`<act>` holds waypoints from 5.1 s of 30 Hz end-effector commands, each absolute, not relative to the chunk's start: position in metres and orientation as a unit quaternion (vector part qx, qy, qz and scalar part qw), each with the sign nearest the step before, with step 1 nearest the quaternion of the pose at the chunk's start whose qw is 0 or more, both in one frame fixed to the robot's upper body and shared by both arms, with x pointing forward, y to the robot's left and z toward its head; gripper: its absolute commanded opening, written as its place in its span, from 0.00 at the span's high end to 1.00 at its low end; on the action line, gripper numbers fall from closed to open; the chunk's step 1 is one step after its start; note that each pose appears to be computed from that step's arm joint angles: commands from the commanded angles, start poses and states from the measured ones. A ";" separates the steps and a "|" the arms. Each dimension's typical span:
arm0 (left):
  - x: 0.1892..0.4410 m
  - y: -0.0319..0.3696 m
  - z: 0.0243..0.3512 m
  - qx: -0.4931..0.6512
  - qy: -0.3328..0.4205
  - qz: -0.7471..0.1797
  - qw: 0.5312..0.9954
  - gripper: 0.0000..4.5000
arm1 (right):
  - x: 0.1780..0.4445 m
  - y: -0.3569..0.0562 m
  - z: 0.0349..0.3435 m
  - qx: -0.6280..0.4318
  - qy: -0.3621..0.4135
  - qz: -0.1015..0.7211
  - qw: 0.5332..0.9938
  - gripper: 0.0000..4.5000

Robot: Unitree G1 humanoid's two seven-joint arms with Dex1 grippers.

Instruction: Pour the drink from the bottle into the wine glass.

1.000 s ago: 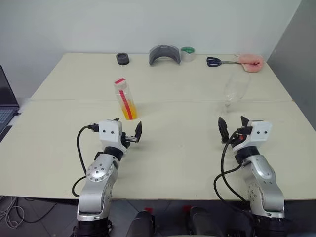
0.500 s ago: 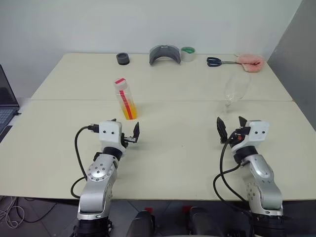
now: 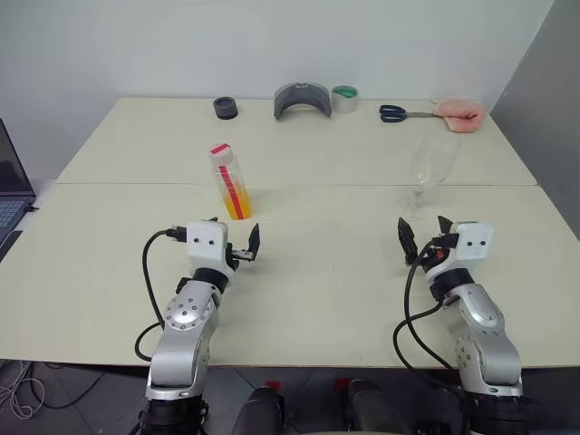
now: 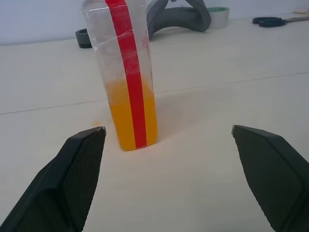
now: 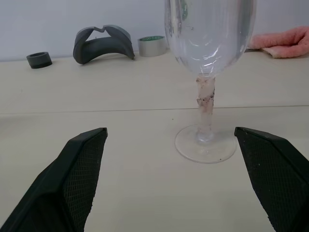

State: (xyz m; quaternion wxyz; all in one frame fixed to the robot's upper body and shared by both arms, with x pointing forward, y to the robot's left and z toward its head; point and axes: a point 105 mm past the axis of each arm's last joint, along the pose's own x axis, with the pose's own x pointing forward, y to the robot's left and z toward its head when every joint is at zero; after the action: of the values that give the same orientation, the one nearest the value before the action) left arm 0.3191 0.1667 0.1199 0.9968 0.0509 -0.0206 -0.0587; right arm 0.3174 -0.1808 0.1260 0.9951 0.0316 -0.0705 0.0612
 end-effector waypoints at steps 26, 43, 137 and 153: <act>0.339 0.156 0.151 0.042 -0.054 -0.027 0.997 0.00 | 0.285 -0.119 0.171 -0.003 -0.095 0.309 0.946 0.00; 0.357 0.162 0.163 0.054 -0.040 0.066 0.996 0.00 | 0.281 -0.110 0.190 -0.019 -0.091 0.364 0.927 0.00; 0.421 0.182 0.191 0.057 -0.073 0.084 0.992 0.58 | 0.279 -0.080 0.197 -0.017 -0.101 0.414 0.905 0.00; 0.401 0.152 0.198 -0.009 -0.109 -0.050 0.993 0.58 | 0.282 -0.086 0.199 -0.027 -0.108 0.399 0.910 0.00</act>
State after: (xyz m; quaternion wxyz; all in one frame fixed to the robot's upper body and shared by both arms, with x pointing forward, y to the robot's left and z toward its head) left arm 0.4072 0.1598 0.1726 0.9978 -0.0106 -0.0626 -0.0206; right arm 0.2816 -0.0805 0.1891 0.9072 -0.0197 -0.0832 0.4118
